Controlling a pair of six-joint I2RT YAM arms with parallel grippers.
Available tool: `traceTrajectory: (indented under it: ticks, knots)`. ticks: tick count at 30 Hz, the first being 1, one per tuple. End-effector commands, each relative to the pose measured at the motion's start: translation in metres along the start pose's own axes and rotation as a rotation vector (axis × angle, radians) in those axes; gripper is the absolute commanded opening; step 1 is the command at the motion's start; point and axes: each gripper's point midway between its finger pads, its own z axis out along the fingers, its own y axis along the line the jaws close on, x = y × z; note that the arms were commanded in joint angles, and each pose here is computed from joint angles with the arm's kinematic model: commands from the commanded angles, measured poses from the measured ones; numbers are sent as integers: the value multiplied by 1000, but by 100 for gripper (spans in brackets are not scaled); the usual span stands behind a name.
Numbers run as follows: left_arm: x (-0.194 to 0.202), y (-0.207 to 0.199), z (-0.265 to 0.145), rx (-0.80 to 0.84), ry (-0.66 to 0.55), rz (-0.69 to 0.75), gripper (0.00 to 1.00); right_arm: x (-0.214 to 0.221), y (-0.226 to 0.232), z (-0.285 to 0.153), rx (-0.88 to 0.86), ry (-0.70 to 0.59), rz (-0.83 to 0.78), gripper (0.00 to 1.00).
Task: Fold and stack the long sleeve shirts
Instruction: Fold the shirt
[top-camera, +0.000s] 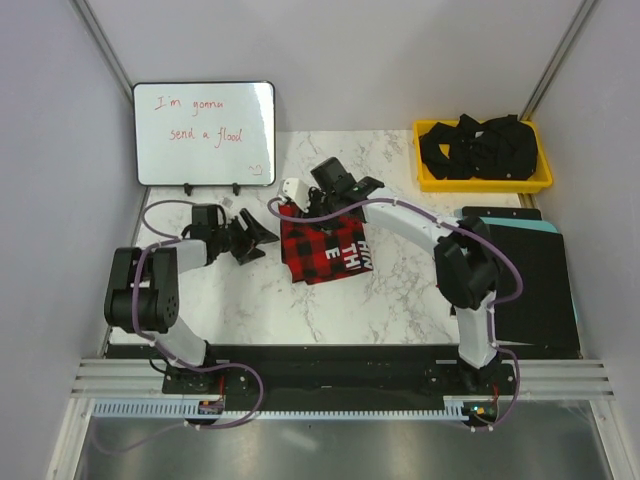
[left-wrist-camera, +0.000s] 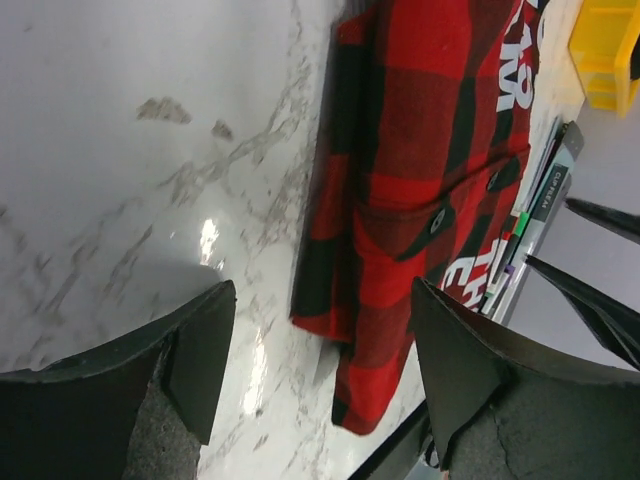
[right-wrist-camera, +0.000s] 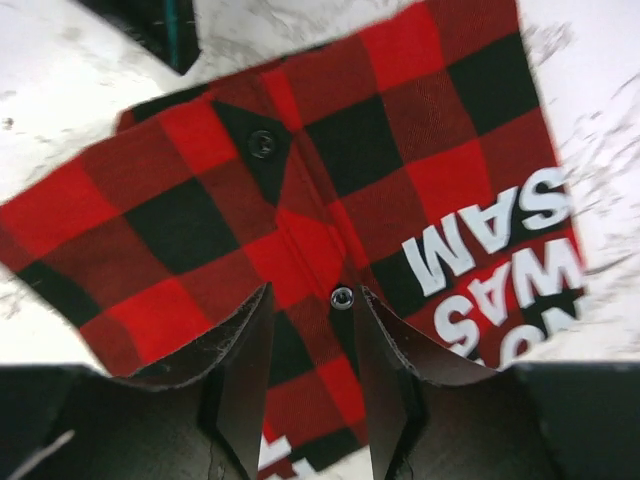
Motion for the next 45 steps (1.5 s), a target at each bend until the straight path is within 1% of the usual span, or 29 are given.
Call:
traceTrajectory:
  ticks: [1,2,3,4,5,10,16,20,22,24,29,32,33,35,36,38,39,40,41,42,43,44,45]
  knots:
    - [-21,-20,26,40,-52,68,77,20,-29,24,33,36,172,45]
    - [-16,-15,33,27,-32,51,77,34,-30,33,13,67,195,45]
    - [-14,-15,37,28,-24,48,77,33,-33,36,13,71,195,45]
    - [-15,-16,40,27,-21,49,76,44,-29,48,-7,107,206,44]
    - [-12,-17,44,25,-15,49,77,53,-24,51,-32,139,217,43]
    - [-5,-5,62,-12,11,23,76,68,-19,61,-80,159,270,41]
    - [5,6,78,-27,57,9,72,72,-24,63,-79,157,275,40]
    - [8,1,82,7,71,5,69,73,-25,64,-81,160,276,40]
    - [10,0,82,17,78,-5,64,74,-24,64,-85,160,275,40]
    - [13,-1,82,20,85,-8,62,73,-24,64,-88,157,275,40]
    - [19,-10,89,43,111,11,60,73,-21,64,-100,152,284,40]
    - [20,-15,95,53,115,21,52,73,-20,65,-106,150,292,40]
    - [17,-20,96,64,113,24,39,72,-21,64,-103,148,294,40]
    - [14,-22,95,65,121,26,23,70,-22,61,-103,141,309,40]
    - [9,-29,92,80,120,39,11,68,-23,58,-103,130,320,40]
    - [-5,-45,78,104,94,99,2,60,-31,45,-102,89,383,41]
    - [-12,-53,71,105,94,111,2,56,-37,37,-98,68,413,42]
    - [-22,-65,59,115,78,181,2,48,-42,25,-94,37,445,43]
    - [-27,-73,52,111,71,219,2,47,-50,15,-99,8,515,44]
    - [-33,-81,42,70,93,238,2,39,-56,1,-88,-23,541,45]
    - [-40,-87,34,56,86,342,2,35,-61,-9,-88,-48,566,45]
    - [-51,-98,25,38,65,403,2,38,-67,-20,-91,-70,626,46]
    - [-60,-114,10,14,69,447,2,31,-74,-35,-77,-102,640,46]
